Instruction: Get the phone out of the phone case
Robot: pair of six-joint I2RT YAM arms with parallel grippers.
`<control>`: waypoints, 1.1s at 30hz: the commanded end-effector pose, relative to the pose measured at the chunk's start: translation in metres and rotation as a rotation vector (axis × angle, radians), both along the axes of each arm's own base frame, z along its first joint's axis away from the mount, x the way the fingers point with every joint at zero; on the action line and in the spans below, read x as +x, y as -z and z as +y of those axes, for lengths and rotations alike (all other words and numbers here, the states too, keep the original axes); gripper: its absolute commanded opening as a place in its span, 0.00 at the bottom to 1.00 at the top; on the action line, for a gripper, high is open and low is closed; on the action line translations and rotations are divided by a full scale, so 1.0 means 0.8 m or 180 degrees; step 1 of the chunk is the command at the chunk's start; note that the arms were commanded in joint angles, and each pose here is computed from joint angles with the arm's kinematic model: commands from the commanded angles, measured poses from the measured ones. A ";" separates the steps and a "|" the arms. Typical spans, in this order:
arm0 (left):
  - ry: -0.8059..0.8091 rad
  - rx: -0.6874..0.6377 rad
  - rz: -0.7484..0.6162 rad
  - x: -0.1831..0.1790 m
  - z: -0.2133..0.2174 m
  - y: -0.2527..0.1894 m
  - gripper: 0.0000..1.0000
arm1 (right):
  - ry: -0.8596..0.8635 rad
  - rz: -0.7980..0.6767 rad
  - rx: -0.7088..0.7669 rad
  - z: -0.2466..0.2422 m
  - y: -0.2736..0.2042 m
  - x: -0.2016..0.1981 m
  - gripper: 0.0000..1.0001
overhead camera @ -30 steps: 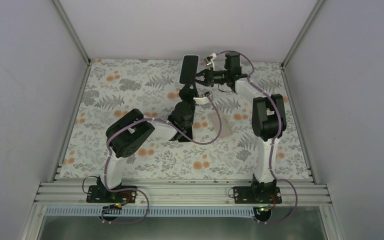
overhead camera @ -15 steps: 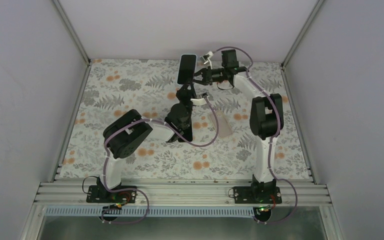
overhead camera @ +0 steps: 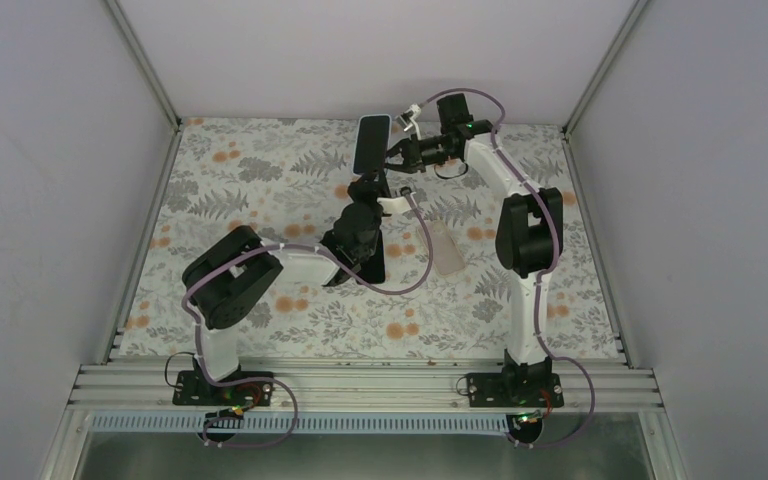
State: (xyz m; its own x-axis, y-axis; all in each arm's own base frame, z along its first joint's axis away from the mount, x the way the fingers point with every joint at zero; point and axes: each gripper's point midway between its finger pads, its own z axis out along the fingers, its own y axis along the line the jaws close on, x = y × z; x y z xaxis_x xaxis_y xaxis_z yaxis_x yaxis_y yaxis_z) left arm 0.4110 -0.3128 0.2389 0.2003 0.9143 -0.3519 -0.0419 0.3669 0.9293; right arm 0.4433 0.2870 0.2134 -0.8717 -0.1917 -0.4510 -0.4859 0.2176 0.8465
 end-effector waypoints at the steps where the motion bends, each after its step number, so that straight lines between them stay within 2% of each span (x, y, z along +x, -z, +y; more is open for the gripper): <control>1: -0.0259 -0.0314 -0.0240 -0.025 0.028 -0.058 0.02 | 0.0802 -0.0919 -0.0883 -0.087 0.034 0.101 0.03; 18: -0.0238 -0.0164 -0.0269 -0.033 0.030 -0.070 0.02 | 0.0682 -0.1173 -0.1087 -0.100 0.040 0.101 0.03; 26: -0.0190 -0.0206 -0.0104 -0.038 0.027 -0.075 0.02 | 0.0858 -0.1323 -0.1440 -0.121 0.054 0.117 0.03; 33: -0.0163 -0.0138 -0.0058 -0.043 0.024 -0.069 0.02 | 0.0920 -0.1389 -0.1529 -0.129 0.051 0.127 0.03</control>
